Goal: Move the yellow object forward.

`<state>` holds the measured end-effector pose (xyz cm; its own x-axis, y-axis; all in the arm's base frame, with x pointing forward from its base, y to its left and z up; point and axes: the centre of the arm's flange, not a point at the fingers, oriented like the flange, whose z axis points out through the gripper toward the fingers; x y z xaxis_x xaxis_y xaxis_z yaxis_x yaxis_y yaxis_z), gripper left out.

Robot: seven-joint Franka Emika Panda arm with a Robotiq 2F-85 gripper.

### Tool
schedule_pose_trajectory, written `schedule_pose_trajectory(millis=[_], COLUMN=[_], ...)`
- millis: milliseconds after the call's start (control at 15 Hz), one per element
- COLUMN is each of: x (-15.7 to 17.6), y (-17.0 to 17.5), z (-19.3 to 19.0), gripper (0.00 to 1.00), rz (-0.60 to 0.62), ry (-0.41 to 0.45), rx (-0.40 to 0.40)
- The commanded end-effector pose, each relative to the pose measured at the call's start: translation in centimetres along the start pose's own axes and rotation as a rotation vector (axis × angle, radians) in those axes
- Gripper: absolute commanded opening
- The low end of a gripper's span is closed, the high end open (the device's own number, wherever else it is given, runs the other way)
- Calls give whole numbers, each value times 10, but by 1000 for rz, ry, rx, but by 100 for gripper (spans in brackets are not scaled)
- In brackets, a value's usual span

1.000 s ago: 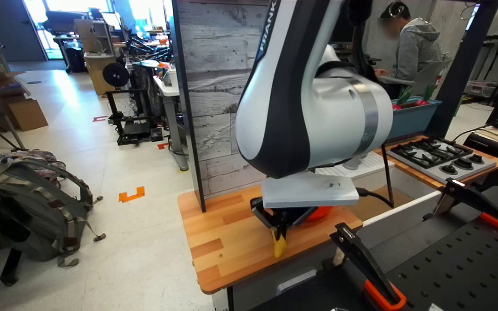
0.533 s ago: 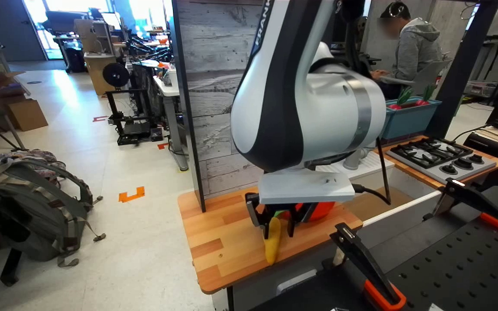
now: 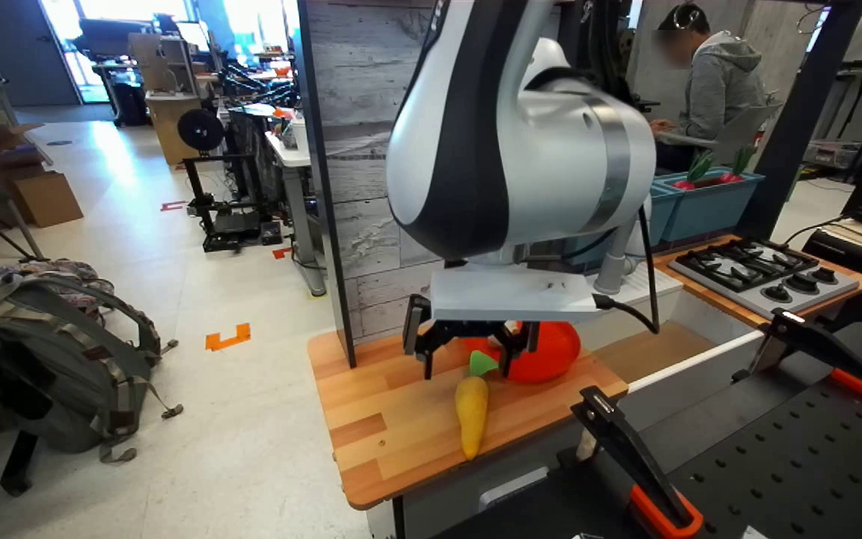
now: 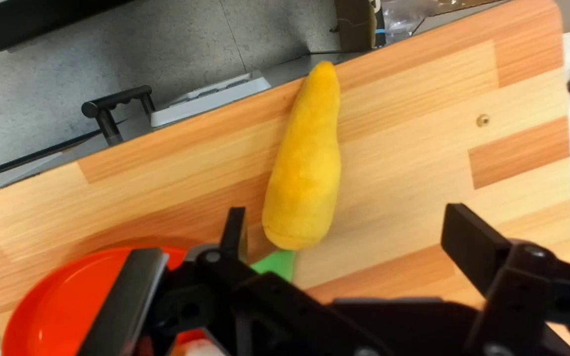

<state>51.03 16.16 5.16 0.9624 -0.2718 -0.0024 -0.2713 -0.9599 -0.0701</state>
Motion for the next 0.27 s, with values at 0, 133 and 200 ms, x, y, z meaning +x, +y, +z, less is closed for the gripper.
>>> schedule_pose_trajectory(millis=[0, 133, 200], x=[-15, -4, -7], y=[-1, -10, -11], z=[-67, -38, -52], gripper=[100, 100, 100], rz=[-23, -16, -24], ry=[-15, 9, 5], rx=[61, 44, 53])
